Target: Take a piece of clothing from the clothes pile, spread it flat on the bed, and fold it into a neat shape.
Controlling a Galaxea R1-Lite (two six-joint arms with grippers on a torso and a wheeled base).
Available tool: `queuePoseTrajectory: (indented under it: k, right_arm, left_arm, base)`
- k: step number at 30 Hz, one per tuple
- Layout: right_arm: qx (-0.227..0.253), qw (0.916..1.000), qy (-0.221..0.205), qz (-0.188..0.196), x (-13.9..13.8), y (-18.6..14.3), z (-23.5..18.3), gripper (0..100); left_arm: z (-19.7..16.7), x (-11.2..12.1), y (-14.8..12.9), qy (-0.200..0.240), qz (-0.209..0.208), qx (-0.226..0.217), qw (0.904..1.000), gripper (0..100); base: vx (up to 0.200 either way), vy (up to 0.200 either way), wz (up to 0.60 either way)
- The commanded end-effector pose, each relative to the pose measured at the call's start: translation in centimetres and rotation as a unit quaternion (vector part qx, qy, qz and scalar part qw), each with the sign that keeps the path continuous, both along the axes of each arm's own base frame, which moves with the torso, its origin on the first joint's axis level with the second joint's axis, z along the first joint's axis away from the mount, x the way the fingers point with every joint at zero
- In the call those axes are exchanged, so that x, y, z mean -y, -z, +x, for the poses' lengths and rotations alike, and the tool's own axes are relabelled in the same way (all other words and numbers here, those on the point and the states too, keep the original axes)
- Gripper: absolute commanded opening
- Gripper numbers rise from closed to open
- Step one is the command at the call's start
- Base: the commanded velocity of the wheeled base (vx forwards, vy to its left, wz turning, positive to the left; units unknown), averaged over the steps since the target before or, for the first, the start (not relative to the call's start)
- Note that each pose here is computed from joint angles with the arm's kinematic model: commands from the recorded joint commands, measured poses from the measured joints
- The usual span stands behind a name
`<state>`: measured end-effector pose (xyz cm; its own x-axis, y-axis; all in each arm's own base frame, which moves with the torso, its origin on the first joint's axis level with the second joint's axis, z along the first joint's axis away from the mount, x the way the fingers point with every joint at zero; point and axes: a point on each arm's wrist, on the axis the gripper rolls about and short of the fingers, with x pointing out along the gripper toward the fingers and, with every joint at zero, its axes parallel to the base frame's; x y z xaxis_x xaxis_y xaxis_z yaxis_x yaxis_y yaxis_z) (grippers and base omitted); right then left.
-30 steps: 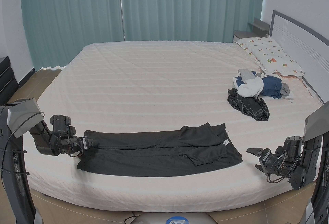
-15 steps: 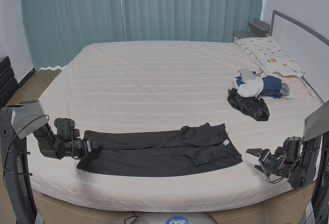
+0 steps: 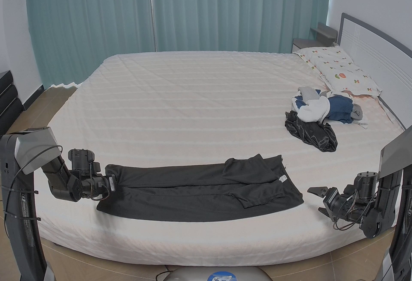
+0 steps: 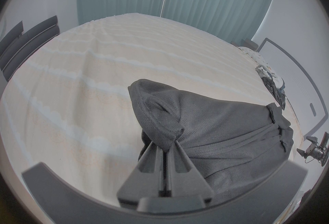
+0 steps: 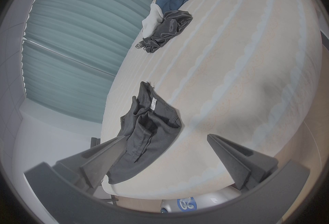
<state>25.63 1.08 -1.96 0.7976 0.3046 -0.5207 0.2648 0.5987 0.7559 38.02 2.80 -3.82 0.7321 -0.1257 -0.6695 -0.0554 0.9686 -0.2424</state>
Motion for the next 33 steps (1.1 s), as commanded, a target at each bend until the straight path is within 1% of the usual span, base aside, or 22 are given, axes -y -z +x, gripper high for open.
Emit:
queuePoseTrajectory:
  k: [1,4,7,13,17,22,30,33]
  right_arm:
    - [0.005,1.0000,0.000,0.000,0.0,-0.1,0.1,100]
    - [0.006,1.0000,0.000,0.000,0.0,-0.1,0.1,100]
    - [0.007,1.0000,0.000,0.000,0.0,-0.1,0.1,100]
    - [0.007,1.0000,0.000,0.000,0.0,-0.1,0.1,100]
    - [0.006,1.0000,0.000,0.000,0.0,-0.1,0.1,100]
    - [0.006,1.0000,0.000,0.000,0.0,-0.1,0.1,100]
    - [0.005,1.0000,-0.001,0.001,0.0,-0.1,0.0,100]
    - [0.006,1.0000,0.000,0.000,0.0,-0.1,0.0,100]
  left_arm:
    - [0.0,-0.1,-0.2,-0.003,0.001,0.013,0.9999,0]
    - [0.0,-0.1,-0.3,-0.006,-0.001,0.019,0.9998,0]
    - [0.1,-0.1,-0.7,-0.020,-0.016,0.023,0.9994,0]
    - [0.2,-0.2,-0.9,-0.024,-0.021,0.027,0.9991,0]
    - [0.3,-0.2,-1.0,-0.037,-0.036,0.028,0.9983,0]
    - [0.3,-0.1,-0.9,-0.039,-0.037,0.025,0.9982,0]
    - [0.3,-0.2,-1.2,-0.045,-0.039,0.041,0.9974,0]
    - [0.1,-0.2,-1.2,-0.046,-0.041,0.041,0.9973,0]
  base:
    - [0.000,0.000,0.00]
    - [0.000,0.000,0.00]
    - [0.000,0.000,0.00]
    - [0.000,0.000,0.00]
    - [0.000,0.000,0.00]
    - [0.000,0.000,0.00]
    - [0.000,0.000,0.00]
    - [0.200,0.000,0.00]
